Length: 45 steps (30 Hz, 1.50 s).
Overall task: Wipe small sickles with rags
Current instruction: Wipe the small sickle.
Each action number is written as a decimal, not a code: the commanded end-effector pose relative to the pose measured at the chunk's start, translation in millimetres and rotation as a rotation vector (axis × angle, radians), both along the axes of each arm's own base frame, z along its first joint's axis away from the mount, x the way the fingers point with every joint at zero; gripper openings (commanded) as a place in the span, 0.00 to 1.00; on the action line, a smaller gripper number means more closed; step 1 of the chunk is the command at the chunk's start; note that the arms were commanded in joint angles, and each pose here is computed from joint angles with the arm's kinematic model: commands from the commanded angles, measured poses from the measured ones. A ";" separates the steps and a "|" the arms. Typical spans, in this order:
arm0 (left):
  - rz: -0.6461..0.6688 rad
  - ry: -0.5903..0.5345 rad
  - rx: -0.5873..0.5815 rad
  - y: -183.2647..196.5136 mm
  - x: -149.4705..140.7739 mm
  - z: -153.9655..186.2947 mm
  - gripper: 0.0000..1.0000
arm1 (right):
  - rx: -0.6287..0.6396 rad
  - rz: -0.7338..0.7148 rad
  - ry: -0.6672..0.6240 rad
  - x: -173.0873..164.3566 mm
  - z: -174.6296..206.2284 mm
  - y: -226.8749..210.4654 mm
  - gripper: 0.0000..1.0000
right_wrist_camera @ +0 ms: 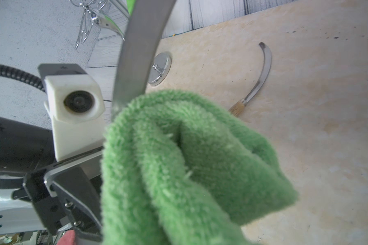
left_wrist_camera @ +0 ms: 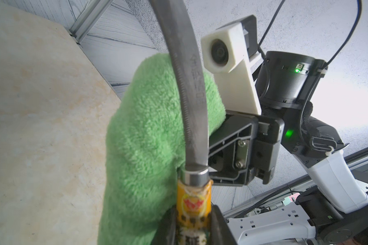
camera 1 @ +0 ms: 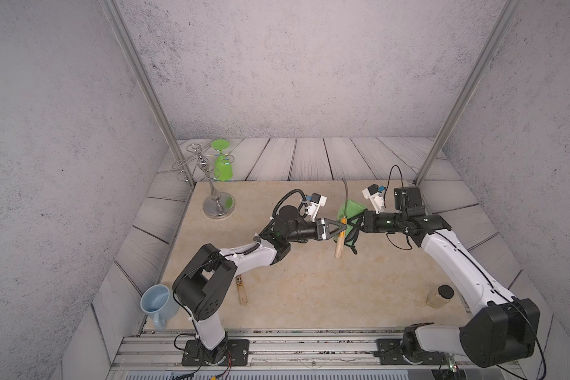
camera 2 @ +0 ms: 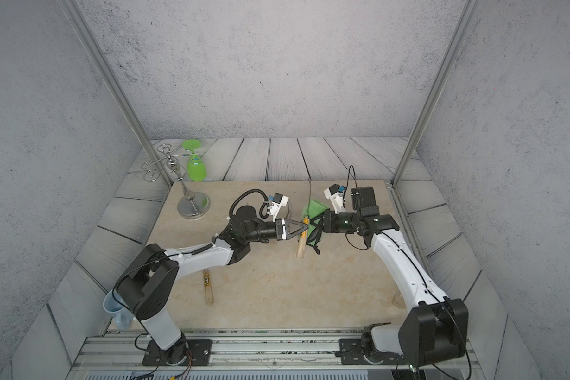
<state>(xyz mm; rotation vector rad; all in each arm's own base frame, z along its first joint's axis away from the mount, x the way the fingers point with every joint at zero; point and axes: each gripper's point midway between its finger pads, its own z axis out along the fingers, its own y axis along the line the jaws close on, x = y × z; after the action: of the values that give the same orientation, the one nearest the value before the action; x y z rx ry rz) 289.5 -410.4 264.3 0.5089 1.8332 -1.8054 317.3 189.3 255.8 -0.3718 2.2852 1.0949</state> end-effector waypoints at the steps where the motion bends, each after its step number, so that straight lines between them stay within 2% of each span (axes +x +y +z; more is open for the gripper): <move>1: 0.010 -0.057 -0.016 -1.6 5.6 13.3 0.00 | 0.044 0.074 -0.032 -9.3 15.1 12.9 0.27; 10: 0.076 -0.075 0.057 2.0 19.1 3.1 0.00 | 0.073 0.107 -0.049 -36.4 23.9 18.3 0.27; 19: 0.123 -0.082 0.054 3.3 35.0 5.5 0.00 | 0.079 0.154 -0.049 -62.7 23.7 23.6 0.27; 32: 0.139 -0.107 -0.023 9.3 56.6 45.3 0.00 | 0.102 0.192 0.019 -92.1 -3.4 25.9 0.23; 38: 0.159 -0.096 -0.039 29.4 56.9 47.2 0.00 | 0.011 0.110 0.028 -84.5 -20.1 13.5 0.18; 45: 0.139 -0.076 -0.014 48.7 28.2 32.6 0.00 | -0.059 0.028 -0.004 -51.3 -13.8 3.7 0.13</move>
<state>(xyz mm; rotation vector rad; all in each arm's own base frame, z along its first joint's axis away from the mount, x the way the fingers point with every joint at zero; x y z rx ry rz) 334.2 -369.2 272.8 0.3731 1.8479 -1.6505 247.3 198.3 232.0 -0.4421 2.3421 1.1232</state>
